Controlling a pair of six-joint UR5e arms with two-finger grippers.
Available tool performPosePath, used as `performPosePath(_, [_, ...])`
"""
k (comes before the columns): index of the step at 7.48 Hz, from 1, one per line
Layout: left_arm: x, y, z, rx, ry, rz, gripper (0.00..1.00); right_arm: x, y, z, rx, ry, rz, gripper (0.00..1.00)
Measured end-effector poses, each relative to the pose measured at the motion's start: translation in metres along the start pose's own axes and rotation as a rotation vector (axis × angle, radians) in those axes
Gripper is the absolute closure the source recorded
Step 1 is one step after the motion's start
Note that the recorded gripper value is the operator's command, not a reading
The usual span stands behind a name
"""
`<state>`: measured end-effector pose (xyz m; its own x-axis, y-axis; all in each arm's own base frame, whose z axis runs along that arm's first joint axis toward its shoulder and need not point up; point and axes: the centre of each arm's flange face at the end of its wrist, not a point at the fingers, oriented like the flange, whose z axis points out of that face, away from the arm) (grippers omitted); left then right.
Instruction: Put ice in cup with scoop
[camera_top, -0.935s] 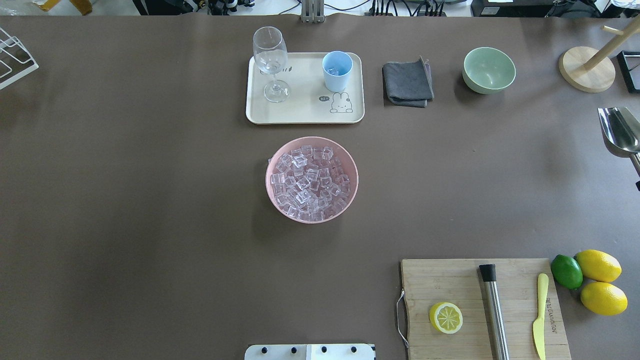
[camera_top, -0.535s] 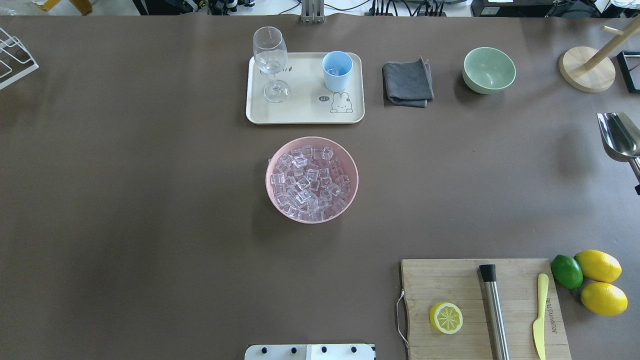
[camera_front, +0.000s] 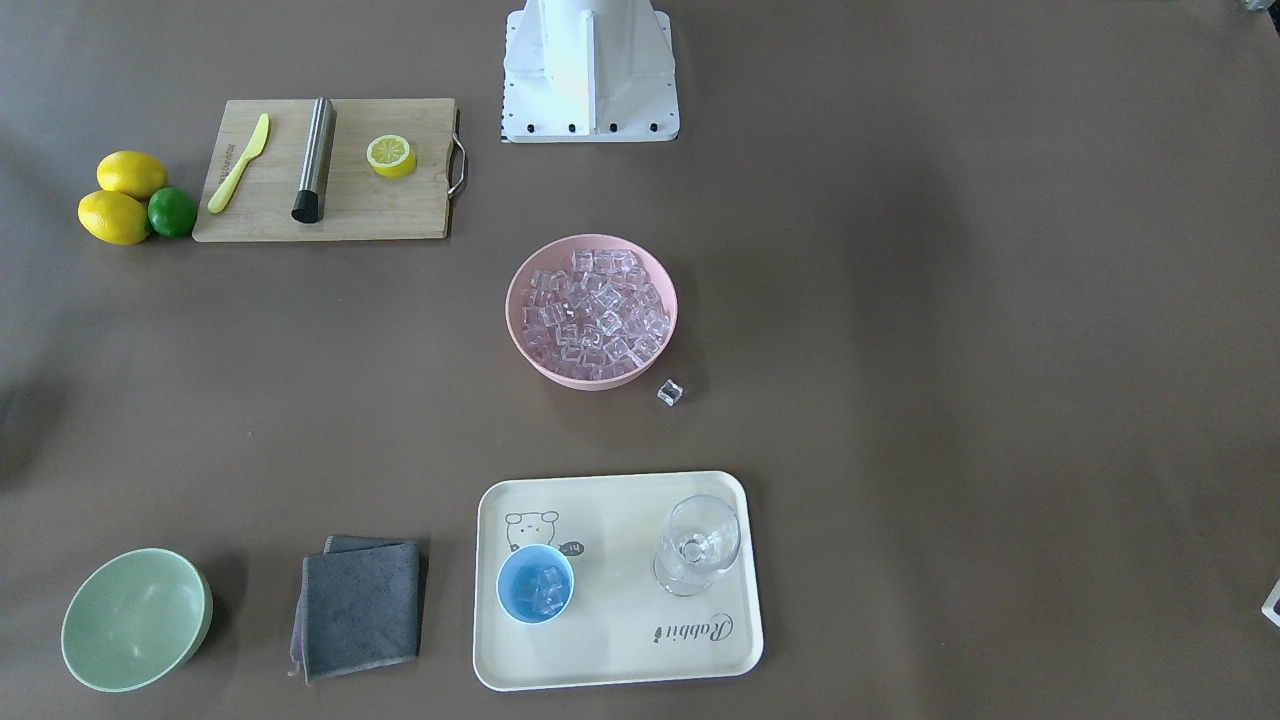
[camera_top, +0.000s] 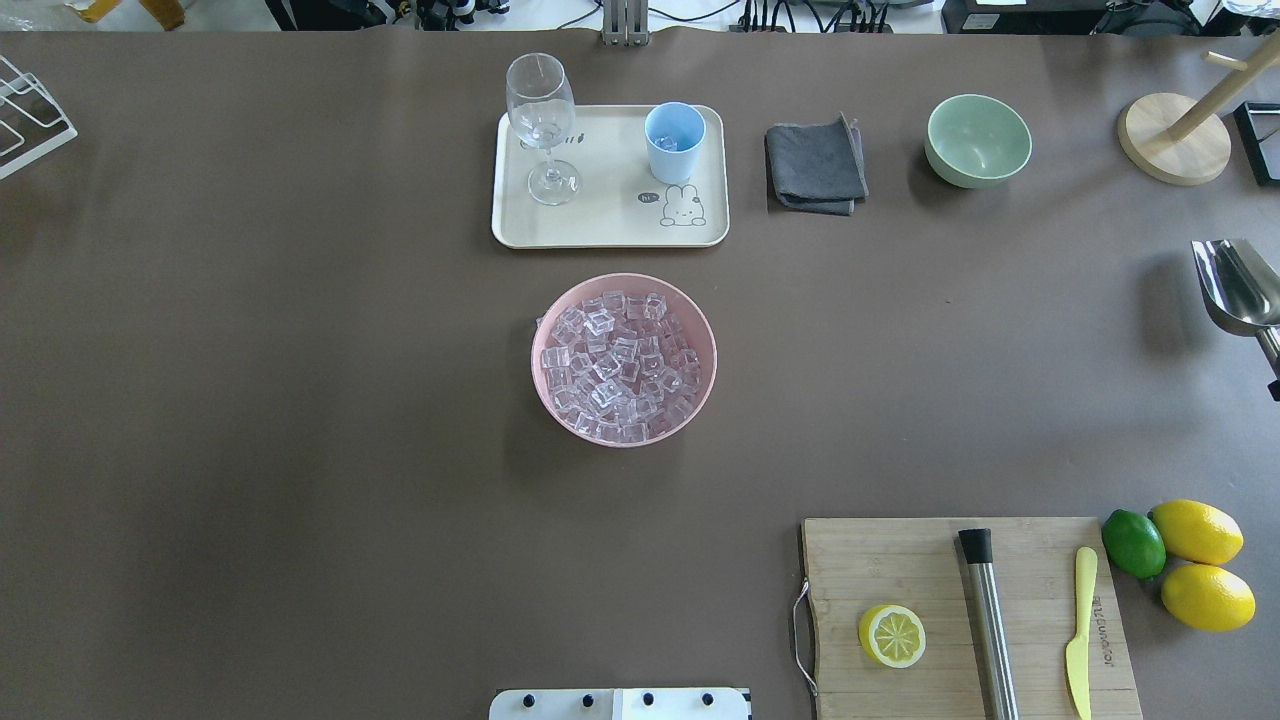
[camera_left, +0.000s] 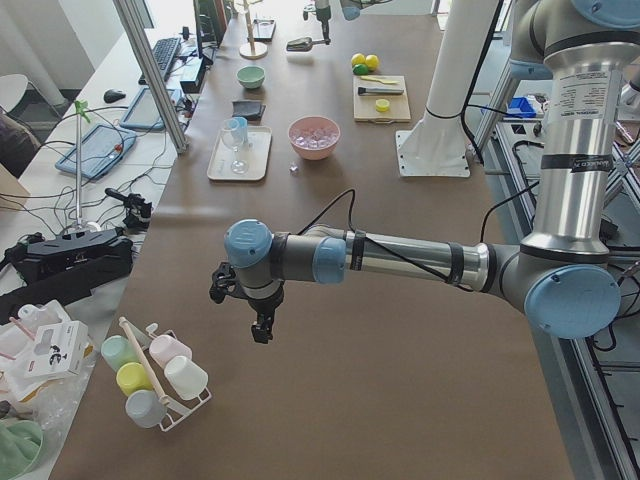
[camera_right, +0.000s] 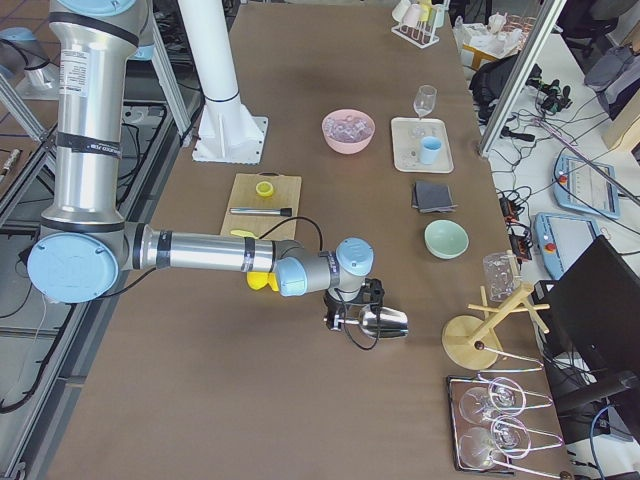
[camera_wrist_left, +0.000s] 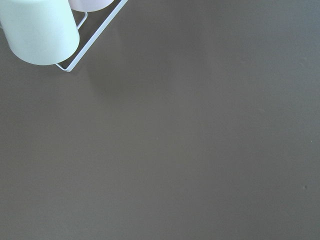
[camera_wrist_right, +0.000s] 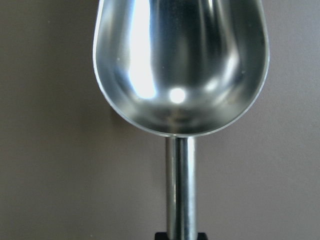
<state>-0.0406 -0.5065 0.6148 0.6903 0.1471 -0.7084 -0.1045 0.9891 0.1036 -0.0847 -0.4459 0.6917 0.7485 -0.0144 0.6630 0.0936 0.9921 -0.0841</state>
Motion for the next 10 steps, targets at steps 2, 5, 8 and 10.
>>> performPosePath(2, [-0.001, 0.002, -0.003, 0.006, 0.000, -0.002, 0.01, 0.000, -0.001, 0.002, -0.008, -0.010, 0.006, 0.08])
performPosePath(5, [-0.001, 0.002, -0.003, 0.007, -0.001, -0.004, 0.01, -0.009, -0.006, -0.006, 0.002, -0.023, -0.006, 0.02])
performPosePath(8, [-0.001, 0.001, 0.001, -0.002, 0.000, -0.003, 0.01, -0.010, -0.014, -0.052, 0.014, -0.051, -0.026, 0.02])
performPosePath(10, [-0.001, 0.001, 0.003, -0.006, 0.001, 0.000, 0.01, 0.007, -0.013, -0.099, 0.005, -0.048, -0.066, 0.01])
